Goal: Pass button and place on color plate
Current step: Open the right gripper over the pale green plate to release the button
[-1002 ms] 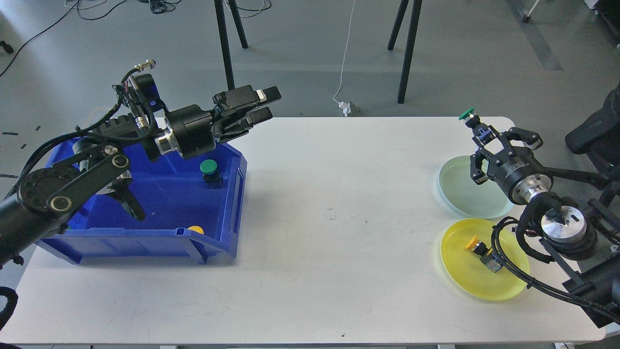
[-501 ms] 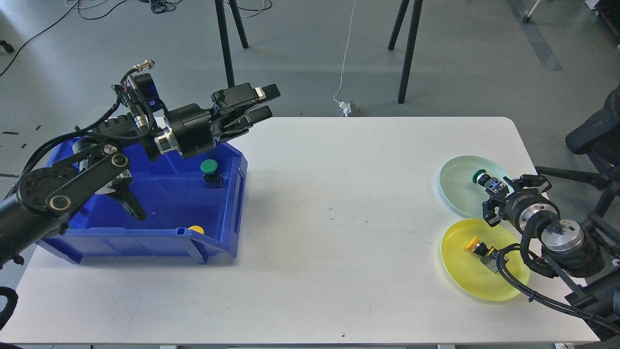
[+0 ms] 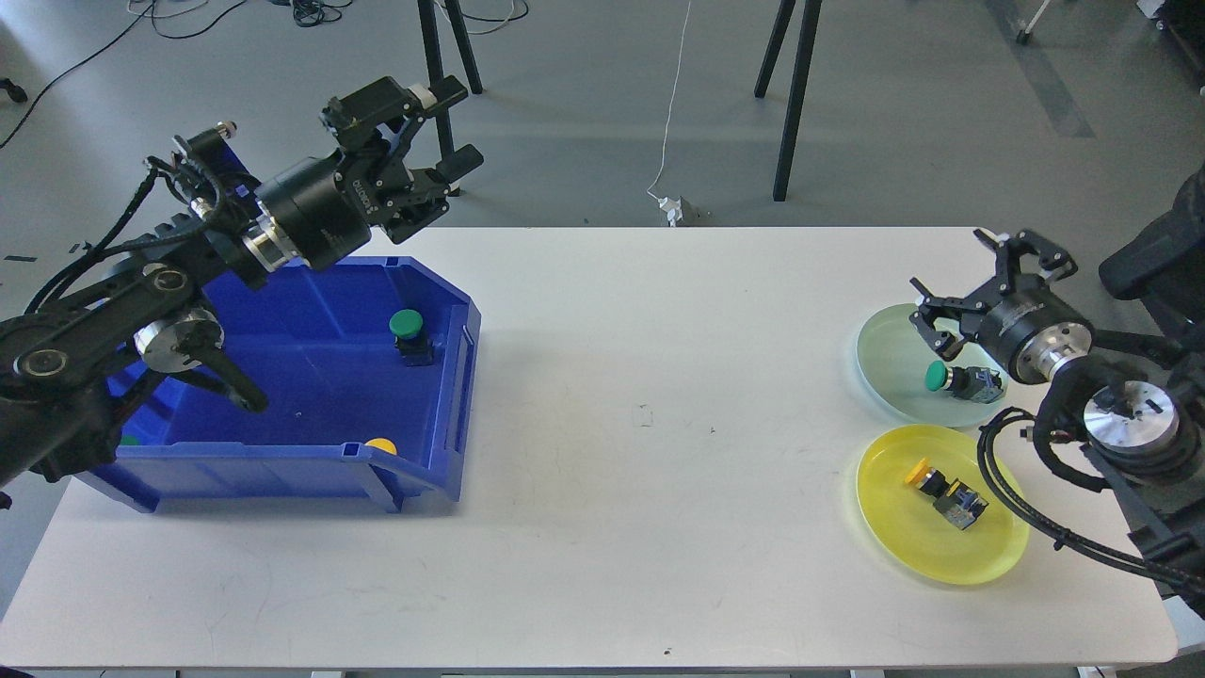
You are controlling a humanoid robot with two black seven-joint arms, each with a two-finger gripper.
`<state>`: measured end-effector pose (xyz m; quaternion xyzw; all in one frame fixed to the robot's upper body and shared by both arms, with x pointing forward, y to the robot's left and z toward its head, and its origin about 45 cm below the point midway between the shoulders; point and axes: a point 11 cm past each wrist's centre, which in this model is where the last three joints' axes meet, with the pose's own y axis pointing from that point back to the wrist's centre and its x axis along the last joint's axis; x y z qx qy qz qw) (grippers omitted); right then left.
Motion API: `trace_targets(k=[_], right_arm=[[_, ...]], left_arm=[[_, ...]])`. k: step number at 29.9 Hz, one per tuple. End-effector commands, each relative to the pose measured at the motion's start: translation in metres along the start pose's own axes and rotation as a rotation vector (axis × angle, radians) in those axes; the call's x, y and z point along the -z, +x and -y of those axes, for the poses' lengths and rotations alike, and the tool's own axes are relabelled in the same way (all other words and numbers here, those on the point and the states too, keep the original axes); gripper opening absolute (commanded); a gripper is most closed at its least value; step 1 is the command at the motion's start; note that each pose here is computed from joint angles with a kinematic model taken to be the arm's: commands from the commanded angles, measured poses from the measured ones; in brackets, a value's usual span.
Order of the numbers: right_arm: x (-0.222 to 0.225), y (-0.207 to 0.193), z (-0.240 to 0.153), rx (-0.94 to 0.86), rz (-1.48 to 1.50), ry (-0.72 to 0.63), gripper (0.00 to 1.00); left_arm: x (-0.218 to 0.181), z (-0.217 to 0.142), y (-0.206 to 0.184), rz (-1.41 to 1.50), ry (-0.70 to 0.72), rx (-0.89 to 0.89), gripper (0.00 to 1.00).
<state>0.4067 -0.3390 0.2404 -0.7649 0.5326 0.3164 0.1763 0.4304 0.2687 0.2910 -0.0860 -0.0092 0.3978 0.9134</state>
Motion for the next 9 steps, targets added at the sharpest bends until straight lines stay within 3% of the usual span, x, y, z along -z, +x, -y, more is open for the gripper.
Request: trace_targets(k=[1,9], right_arm=[[0.007,-0.021,0.012,0.176,-0.105,-0.069,0.98],[0.013,-0.050,0.040,0.233,-0.161,-0.103,0.98]], left_arm=[[-0.007,-0.005,0.017,-0.105,-0.063,-0.091,0.86],[-0.001,-0.009,0.021,-0.125,-0.059,-0.116,0.90]])
